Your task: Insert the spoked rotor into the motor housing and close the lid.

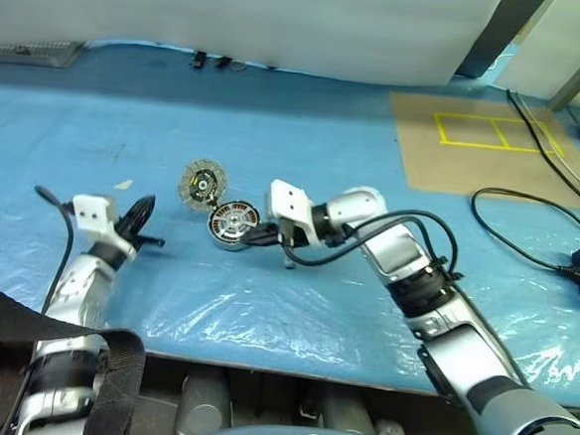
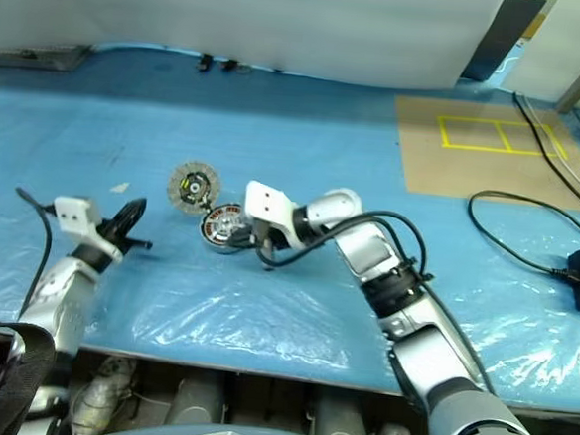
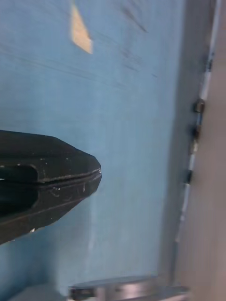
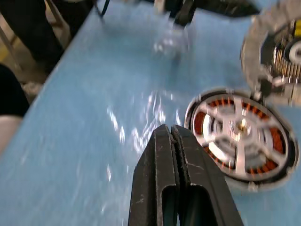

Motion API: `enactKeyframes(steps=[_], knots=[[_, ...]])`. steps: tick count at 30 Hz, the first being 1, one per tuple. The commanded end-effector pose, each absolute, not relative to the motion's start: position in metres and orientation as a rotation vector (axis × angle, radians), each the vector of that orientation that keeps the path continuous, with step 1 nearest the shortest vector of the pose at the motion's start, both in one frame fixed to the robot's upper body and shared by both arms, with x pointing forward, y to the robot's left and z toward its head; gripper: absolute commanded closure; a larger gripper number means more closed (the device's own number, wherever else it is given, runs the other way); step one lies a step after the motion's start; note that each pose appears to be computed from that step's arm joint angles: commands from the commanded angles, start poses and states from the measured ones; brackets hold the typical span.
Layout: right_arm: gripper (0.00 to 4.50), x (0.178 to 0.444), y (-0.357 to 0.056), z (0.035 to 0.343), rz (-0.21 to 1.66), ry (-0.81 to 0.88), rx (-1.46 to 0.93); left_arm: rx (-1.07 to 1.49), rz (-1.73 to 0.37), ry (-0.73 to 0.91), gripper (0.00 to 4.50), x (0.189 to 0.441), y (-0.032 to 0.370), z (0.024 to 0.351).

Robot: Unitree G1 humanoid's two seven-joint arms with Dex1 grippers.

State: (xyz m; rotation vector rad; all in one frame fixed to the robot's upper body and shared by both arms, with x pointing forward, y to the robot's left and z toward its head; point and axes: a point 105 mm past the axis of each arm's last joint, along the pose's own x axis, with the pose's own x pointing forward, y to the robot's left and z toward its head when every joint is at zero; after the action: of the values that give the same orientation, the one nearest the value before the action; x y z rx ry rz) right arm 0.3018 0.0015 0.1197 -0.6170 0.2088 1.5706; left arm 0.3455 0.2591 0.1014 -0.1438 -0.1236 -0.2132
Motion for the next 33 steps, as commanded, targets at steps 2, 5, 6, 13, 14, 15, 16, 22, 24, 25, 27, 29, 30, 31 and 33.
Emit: enactKeyframes(steps=[2, 5, 6, 13, 14, 15, 16, 22, 24, 25, 27, 29, 30, 31, 33], knots=[[4.48, 0.287, 0.004, 0.132, 1.605, 0.163, -0.624, -0.148, -0.314, -0.149, 4.50, 0.365, 0.247, 0.114], [4.48, 0.288, 0.000, 0.134, 1.565, 0.172, -0.605, -0.174, -0.392, -0.131, 4.50, 0.380, 0.233, 0.117], [4.48, 0.289, -0.001, 0.134, 1.552, 0.175, -0.596, -0.173, -0.423, -0.115, 4.50, 0.383, 0.228, 0.116], [4.48, 0.290, -0.014, 0.132, 1.504, 0.220, -0.593, -0.229, -0.679, -0.099, 4.50, 0.396, 0.188, 0.134], [4.48, 0.290, -0.016, 0.131, 1.501, 0.225, -0.599, -0.236, -0.704, -0.097, 4.50, 0.396, 0.185, 0.136], [4.48, 0.291, -0.017, 0.131, 1.496, 0.226, -0.602, -0.238, -0.740, -0.101, 4.50, 0.395, 0.180, 0.139], [4.48, 0.292, -0.018, 0.132, 1.490, 0.225, -0.600, -0.247, -0.775, -0.112, 4.50, 0.394, 0.176, 0.144], [4.48, 0.295, -0.026, 0.154, 1.468, 0.211, -0.460, -0.206, -0.984, -0.085, 4.50, 0.379, 0.143, 0.150], [4.48, 0.298, -0.027, 0.160, 1.449, 0.199, -0.422, -0.101, -1.041, -0.023, 4.50, 0.371, 0.133, 0.137], [4.48, 0.299, -0.028, 0.163, 1.445, 0.195, -0.407, -0.068, -1.064, 0.002, 4.50, 0.367, 0.128, 0.131], [4.48, 0.300, -0.027, 0.166, 1.437, 0.187, -0.386, -0.016, -1.095, 0.033, 4.50, 0.361, 0.121, 0.124], [4.48, 0.302, -0.026, 0.170, 1.423, 0.168, -0.364, 0.049, -1.110, 0.064, 4.50, 0.355, 0.117, 0.116], [4.48, 0.304, -0.024, 0.173, 1.412, 0.148, -0.354, 0.082, -1.108, 0.081, 4.50, 0.353, 0.117, 0.111], [4.48, 0.309, -0.021, 0.178, 1.383, 0.107, -0.348, 0.113, -1.104, 0.098, 4.50, 0.351, 0.117, 0.106], [4.48, 0.322, -0.015, 0.190, 1.308, 0.035, -0.304, 0.165, -1.095, 0.128, 4.50, 0.348, 0.119, 0.097]])
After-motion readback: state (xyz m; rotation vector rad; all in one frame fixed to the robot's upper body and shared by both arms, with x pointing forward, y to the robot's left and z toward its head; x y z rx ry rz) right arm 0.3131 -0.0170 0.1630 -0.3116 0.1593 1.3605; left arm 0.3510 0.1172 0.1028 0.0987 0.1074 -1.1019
